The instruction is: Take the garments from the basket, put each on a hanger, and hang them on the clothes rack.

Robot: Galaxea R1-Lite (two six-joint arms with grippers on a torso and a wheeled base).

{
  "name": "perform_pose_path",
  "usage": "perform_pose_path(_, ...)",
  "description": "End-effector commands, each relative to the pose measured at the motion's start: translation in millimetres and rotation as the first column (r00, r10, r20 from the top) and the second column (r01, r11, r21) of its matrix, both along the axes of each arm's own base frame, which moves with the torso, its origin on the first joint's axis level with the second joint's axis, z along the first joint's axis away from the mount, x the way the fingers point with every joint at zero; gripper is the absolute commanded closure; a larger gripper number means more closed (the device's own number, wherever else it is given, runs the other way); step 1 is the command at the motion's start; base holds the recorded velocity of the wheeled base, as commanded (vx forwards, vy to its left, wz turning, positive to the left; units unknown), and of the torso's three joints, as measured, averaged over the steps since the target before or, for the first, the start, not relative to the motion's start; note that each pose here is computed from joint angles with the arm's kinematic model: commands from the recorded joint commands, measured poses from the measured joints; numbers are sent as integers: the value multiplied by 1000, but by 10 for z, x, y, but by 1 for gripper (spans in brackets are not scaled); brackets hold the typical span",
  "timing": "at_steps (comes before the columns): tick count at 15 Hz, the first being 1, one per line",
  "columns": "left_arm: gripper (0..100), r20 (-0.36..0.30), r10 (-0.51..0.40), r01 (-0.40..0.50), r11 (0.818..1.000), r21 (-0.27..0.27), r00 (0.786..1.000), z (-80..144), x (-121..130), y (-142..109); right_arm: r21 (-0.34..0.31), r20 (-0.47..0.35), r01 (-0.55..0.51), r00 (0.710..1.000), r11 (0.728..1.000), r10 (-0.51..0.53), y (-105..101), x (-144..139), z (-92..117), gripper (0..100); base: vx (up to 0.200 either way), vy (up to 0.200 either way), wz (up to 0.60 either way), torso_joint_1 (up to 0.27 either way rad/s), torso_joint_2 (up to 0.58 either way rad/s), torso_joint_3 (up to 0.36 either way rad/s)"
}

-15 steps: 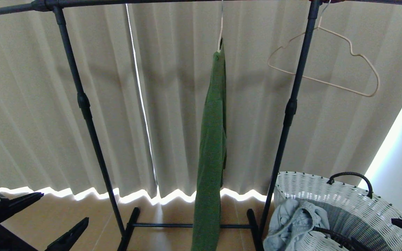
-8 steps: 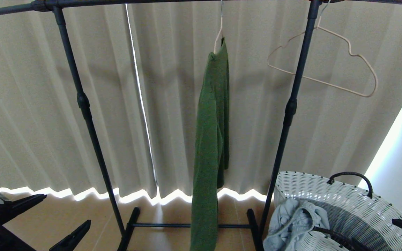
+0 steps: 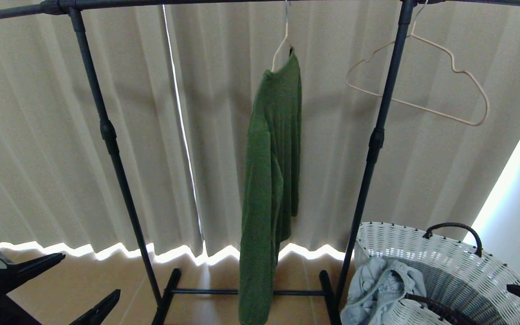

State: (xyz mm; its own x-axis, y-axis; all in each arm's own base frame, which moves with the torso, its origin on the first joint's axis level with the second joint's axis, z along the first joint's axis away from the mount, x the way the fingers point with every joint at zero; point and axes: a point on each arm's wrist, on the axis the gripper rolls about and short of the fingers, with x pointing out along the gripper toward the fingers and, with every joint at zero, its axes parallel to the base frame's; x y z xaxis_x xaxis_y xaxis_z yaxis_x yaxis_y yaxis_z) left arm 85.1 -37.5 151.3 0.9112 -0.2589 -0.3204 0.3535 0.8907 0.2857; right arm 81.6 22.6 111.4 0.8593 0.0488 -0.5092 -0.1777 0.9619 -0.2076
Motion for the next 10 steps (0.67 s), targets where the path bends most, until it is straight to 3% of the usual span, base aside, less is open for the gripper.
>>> perform_pose_path(1, 0, -2, 1, -1, 1000, 0, 1000, -1, 4, -1, 0, 2, -1, 1000, 1000, 1, 1, 1, 4, 0, 0, 0, 0, 0, 0, 0)
perform_pose_path(10, 0, -14, 7, -7, 1000, -3, 1000, -6, 25, -7, 0, 2, -1, 1000, 1000, 1, 0, -2, 1, 0, 0, 0, 0, 0, 0, 0)
